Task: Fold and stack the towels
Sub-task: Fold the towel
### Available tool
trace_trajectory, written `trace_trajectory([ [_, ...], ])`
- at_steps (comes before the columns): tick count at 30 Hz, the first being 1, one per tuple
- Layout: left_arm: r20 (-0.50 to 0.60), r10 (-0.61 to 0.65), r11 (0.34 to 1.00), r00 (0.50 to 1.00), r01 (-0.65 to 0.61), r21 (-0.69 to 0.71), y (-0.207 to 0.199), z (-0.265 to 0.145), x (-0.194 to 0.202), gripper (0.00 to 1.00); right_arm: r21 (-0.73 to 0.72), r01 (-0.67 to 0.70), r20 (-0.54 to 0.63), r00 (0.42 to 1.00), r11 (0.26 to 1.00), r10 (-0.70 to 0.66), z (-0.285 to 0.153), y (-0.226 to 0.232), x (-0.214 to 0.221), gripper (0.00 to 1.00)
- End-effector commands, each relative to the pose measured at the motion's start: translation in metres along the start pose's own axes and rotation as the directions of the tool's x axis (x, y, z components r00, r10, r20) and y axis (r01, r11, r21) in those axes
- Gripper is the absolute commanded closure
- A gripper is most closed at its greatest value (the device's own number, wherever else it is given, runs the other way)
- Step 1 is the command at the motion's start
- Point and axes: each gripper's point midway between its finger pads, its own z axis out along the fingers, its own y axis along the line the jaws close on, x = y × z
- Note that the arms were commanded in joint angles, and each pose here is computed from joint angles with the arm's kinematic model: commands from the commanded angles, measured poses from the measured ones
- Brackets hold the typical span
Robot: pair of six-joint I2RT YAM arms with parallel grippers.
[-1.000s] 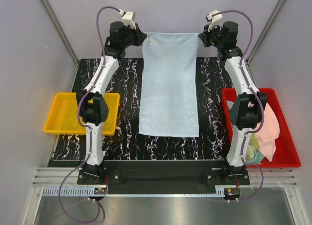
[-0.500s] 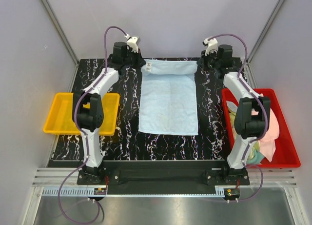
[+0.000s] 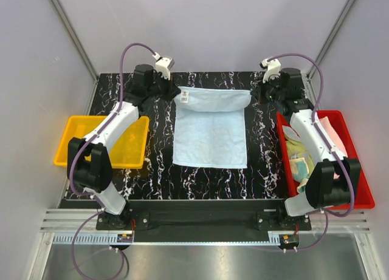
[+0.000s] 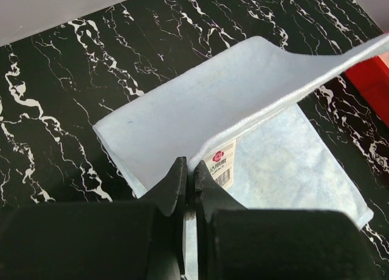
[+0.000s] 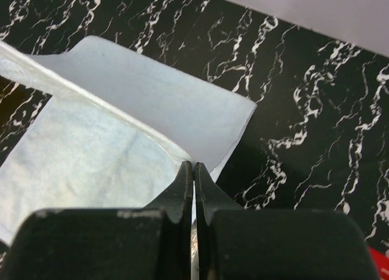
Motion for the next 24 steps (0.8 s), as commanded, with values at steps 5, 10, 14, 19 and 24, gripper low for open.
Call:
trace_trajectory([
  [5,-0.008,0.039,0.999,0.999,-0.039,-0.016,-0.015,-0.037,0.011,1.00,0.000,-0.066,-0.085,0.994,0.998,0.066,-0.035,0.042,0.031,1.00],
  [10,-0.042,0.007,1.000,0.999,-0.007,0.010,-0.031,-0.053,0.041,1.00,0.027,-0.127,-0.152,0.980,0.992,0.130,-0.056,0.052,0.057,1.00],
  [14,-0.083,-0.034,0.999,0.996,0.037,0.034,-0.041,-0.062,0.068,1.00,0.040,-0.170,-0.173,0.969,0.985,0.175,-0.070,0.060,0.075,1.00],
  [19,-0.122,-0.041,0.998,0.992,0.046,0.040,-0.054,-0.075,0.092,1.00,0.053,-0.261,-0.240,0.934,0.964,0.266,-0.081,0.072,0.097,1.00],
  [24,-0.206,-0.059,0.997,0.977,0.067,0.031,-0.066,-0.076,0.131,0.91,0.107,-0.352,-0.279,0.887,0.930,0.368,-0.089,0.080,0.120,1.00],
])
